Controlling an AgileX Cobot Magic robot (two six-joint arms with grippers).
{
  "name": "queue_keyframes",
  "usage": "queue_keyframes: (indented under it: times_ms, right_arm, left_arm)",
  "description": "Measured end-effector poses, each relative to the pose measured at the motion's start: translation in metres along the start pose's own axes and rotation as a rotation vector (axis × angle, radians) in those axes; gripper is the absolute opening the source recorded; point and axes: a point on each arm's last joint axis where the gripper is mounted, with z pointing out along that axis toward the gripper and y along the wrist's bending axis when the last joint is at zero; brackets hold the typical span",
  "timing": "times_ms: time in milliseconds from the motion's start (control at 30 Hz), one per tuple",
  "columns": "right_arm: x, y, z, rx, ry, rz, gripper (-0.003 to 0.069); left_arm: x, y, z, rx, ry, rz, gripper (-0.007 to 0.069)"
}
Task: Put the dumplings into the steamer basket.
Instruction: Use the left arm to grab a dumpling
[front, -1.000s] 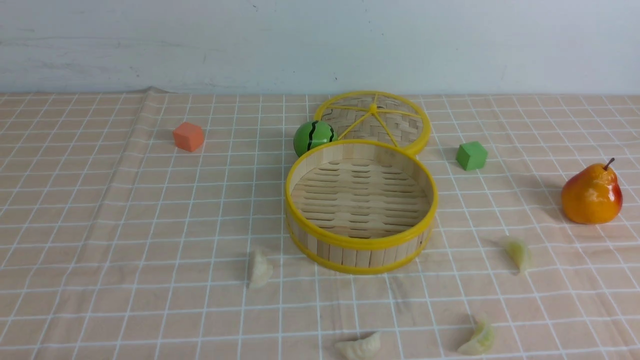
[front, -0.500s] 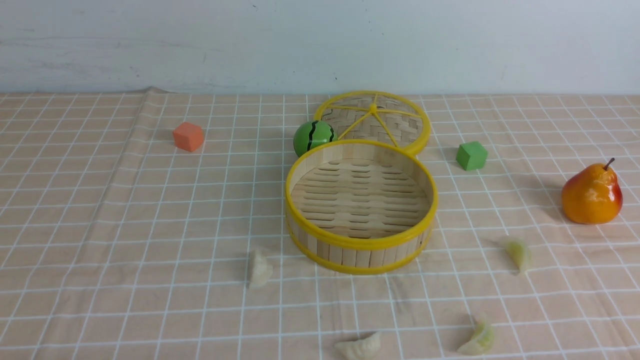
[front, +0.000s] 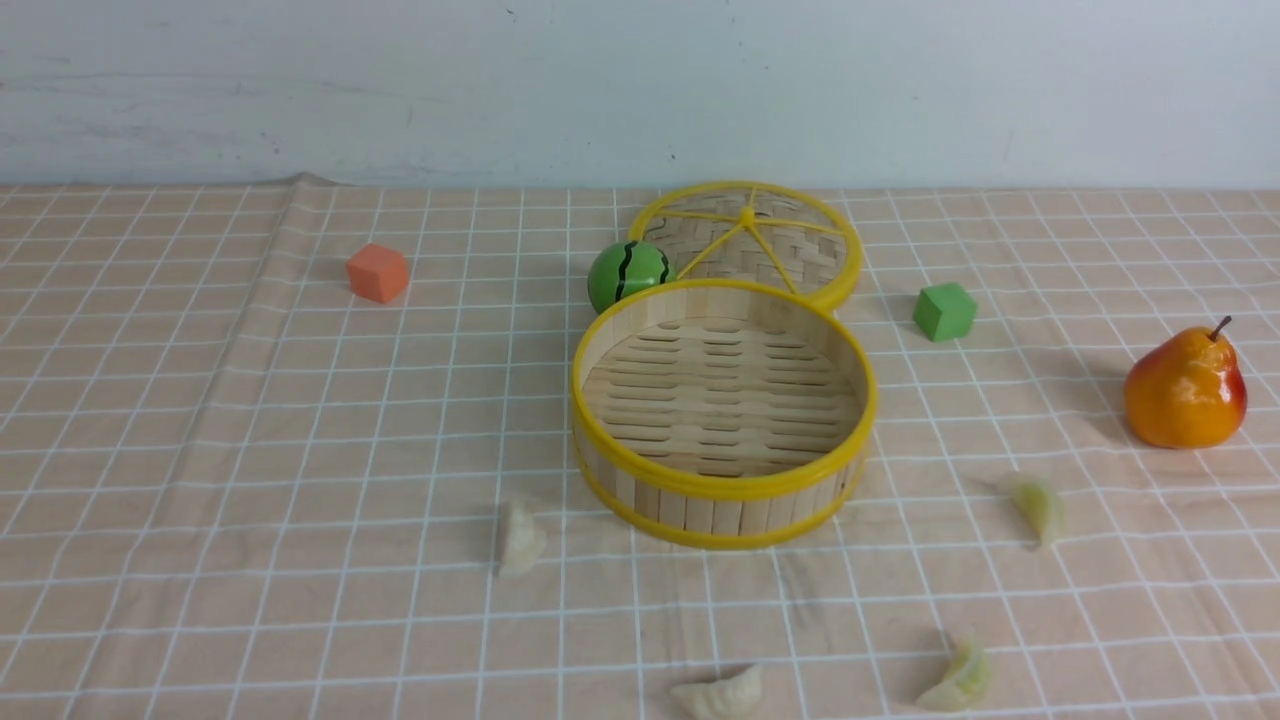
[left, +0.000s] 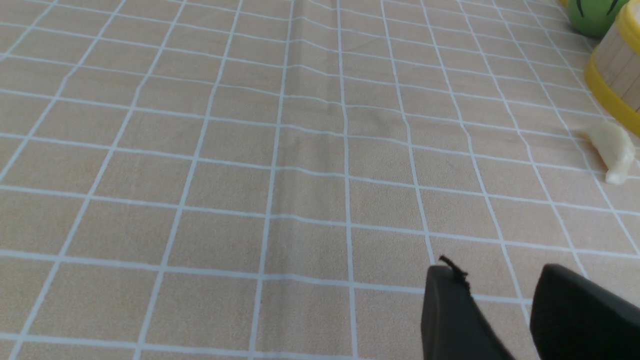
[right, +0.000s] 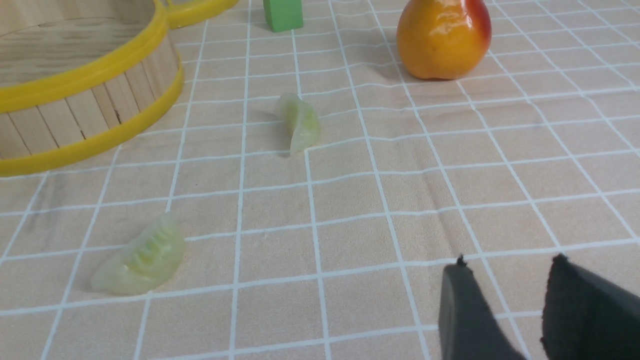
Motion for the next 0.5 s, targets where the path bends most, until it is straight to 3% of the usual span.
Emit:
queue_keyframes:
  times_ms: [267,367,400,467,500]
  right_arm:
    - [0.000,0.000,0.000,0.000,0.000,0.000,0.0240]
    - [0.000,0.000,0.000,-0.005,0.001,0.012,0.0240]
    - [0.000,0.001,0.000,-0.007,0.001,0.020,0.0240]
    - [0.000,0.005,0.000,-0.051,0.003,0.171,0.0240]
    - [0.000,0.008,0.000,-0.092,0.012,0.335,0.0240]
  left_arm:
    - [0.000,0.000,0.000,0.000,-0.001,-0.002,0.0238]
    - [-0.002,-0.004,0.000,0.070,-0.023,-0.123,0.0238]
    - [-0.003,-0.004,0.000,0.044,-0.027,-0.141,0.0238]
    - [-0.006,-0.010,-0.001,0.128,-0.043,-0.487,0.0238]
    - [-0.008,-0.014,-0.002,0.183,-0.033,-0.716,0.0238]
